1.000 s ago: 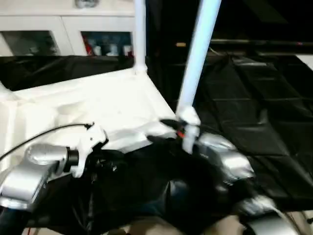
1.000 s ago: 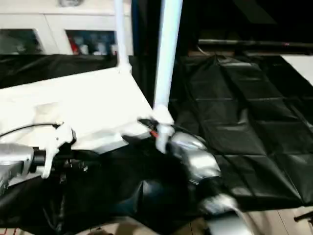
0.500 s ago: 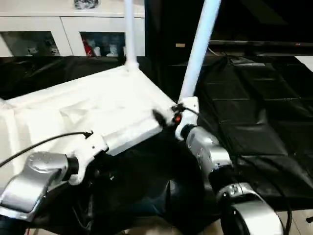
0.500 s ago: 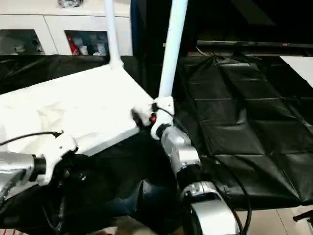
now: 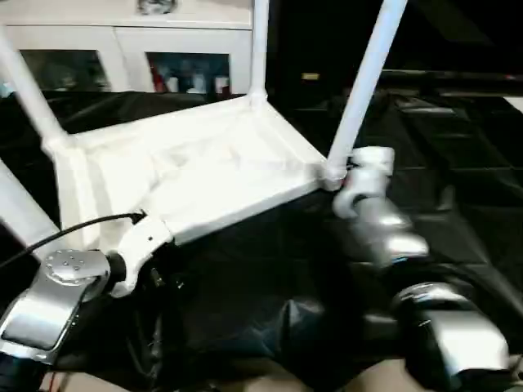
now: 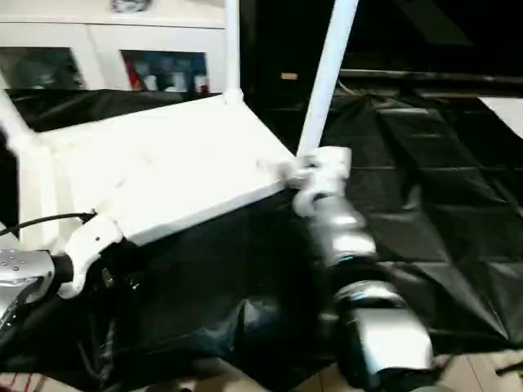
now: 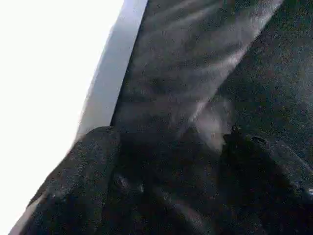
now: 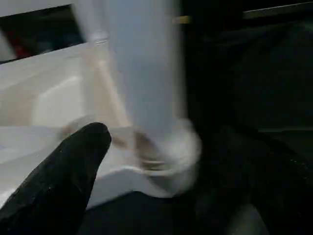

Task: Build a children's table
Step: Rotate leg to tighten

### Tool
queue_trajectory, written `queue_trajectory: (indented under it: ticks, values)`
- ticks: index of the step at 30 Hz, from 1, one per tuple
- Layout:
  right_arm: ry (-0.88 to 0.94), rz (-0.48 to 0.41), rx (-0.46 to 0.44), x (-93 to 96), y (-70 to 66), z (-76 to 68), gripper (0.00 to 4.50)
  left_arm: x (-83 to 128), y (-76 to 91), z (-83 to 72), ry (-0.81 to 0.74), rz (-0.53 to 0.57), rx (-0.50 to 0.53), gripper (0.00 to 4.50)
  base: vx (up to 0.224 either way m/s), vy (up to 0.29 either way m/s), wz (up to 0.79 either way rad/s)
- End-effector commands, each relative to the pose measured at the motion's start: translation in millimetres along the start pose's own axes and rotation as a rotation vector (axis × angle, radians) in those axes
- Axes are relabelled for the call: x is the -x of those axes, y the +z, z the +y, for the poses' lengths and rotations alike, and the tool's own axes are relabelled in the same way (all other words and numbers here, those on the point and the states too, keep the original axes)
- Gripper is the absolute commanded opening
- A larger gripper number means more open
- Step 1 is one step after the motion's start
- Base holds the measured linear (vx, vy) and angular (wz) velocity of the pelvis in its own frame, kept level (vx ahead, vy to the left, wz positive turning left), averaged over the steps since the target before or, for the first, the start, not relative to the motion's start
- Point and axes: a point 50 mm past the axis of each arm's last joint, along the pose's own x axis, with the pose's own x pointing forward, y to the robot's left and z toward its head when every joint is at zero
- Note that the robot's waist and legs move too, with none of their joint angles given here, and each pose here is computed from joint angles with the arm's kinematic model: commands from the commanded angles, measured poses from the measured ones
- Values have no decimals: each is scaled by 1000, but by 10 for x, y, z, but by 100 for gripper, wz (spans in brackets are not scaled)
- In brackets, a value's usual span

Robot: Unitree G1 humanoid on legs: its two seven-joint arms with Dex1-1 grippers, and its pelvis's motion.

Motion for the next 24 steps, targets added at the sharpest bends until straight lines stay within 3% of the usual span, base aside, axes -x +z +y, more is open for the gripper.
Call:
queue_trajectory:
  ticks: [1, 9, 11, 12, 16, 20, 24]
  values:
    - [-23, -15, 1, -3, 56, -73, 450, 69, -5, 19, 30, -69, 9, 444, 0, 0, 0]
    - [-10, -3, 19, 58, -10, -190, 450, 436, -257, -35, -34, -136, 105, 447, 0, 0, 0]
    - [64, 2, 25, 79, -65, -125, 450, 613, -333, -33, -59, -140, 166, 447, 0, 0, 0]
    - [182, 12, 42, 105, -128, -1, 450, 798, -437, -26, -85, -89, 215, 447, 0, 0, 0]
    - [332, 25, 56, 146, -189, 158, 450, 974, -527, -5, -100, -21, 248, 447, 0, 0, 0]
    - [652, 82, 108, 301, -310, 433, 450, 1282, -565, 78, -76, 48, 299, 447, 0, 0, 0]
    - [730, 121, 149, 377, -393, 485, 450, 1555, -605, 177, -15, 84, 338, 447, 0, 0, 0]
